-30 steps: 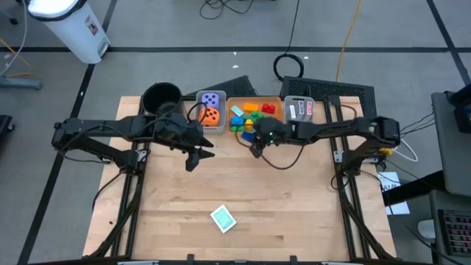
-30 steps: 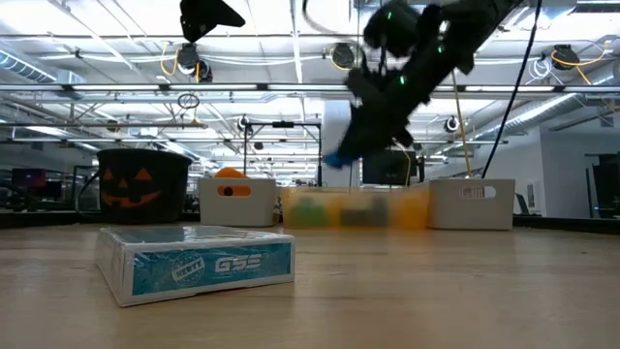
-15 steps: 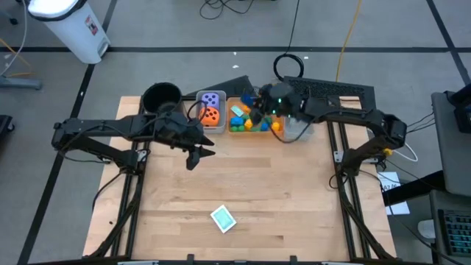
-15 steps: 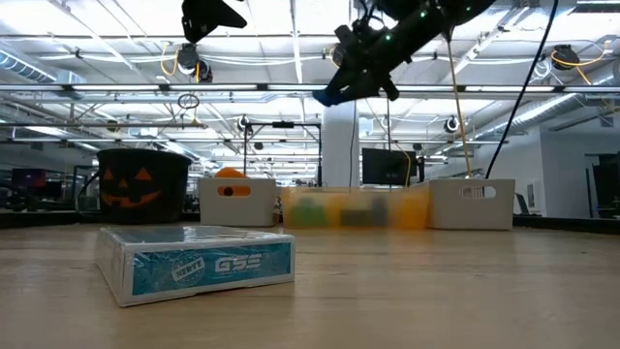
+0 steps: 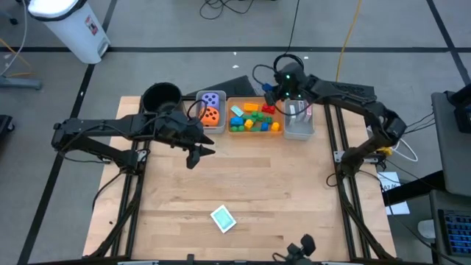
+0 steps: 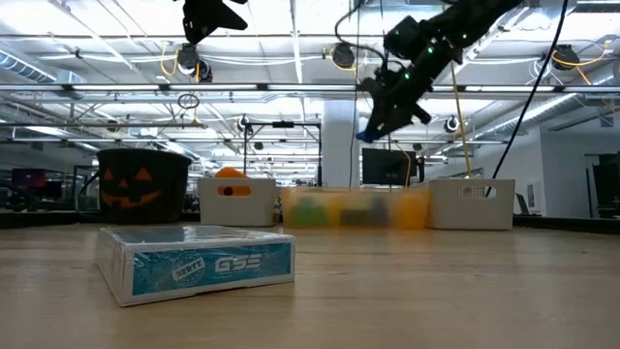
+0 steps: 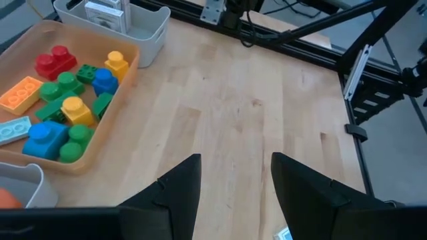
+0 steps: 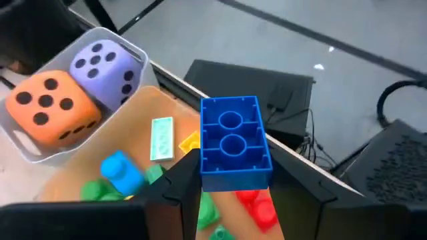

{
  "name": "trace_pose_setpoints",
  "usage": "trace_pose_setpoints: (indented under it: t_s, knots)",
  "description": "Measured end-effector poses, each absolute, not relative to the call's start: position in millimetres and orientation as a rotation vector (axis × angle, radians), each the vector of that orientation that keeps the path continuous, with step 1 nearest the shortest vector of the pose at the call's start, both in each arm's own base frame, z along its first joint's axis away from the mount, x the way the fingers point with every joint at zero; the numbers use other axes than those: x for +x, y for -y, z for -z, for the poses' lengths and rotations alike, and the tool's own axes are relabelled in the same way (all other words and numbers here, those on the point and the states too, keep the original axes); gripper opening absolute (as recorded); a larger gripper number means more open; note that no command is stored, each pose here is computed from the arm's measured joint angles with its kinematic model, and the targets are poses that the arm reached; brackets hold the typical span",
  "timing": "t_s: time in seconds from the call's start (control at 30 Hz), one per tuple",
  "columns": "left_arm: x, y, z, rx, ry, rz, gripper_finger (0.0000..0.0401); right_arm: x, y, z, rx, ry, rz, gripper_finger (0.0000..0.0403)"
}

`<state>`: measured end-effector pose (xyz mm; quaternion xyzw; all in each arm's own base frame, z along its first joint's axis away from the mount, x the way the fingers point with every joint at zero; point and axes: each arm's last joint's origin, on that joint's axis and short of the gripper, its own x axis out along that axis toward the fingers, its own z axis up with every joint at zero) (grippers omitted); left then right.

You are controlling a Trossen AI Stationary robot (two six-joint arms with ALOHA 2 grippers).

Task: Pick & Place Toys
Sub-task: Put the dark blue game piece into the orange bin

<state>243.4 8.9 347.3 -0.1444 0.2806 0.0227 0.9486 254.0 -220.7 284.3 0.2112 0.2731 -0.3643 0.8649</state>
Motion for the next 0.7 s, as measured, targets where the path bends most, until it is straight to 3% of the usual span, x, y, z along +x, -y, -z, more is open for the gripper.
trace_pose_setpoints:
  t_s: [0.7]
  knots:
    - [242,-26,-347,-0.314,-0.564,-0.119,0.0186,291,211,-204,0.472,-0.931,0.599,0.0129]
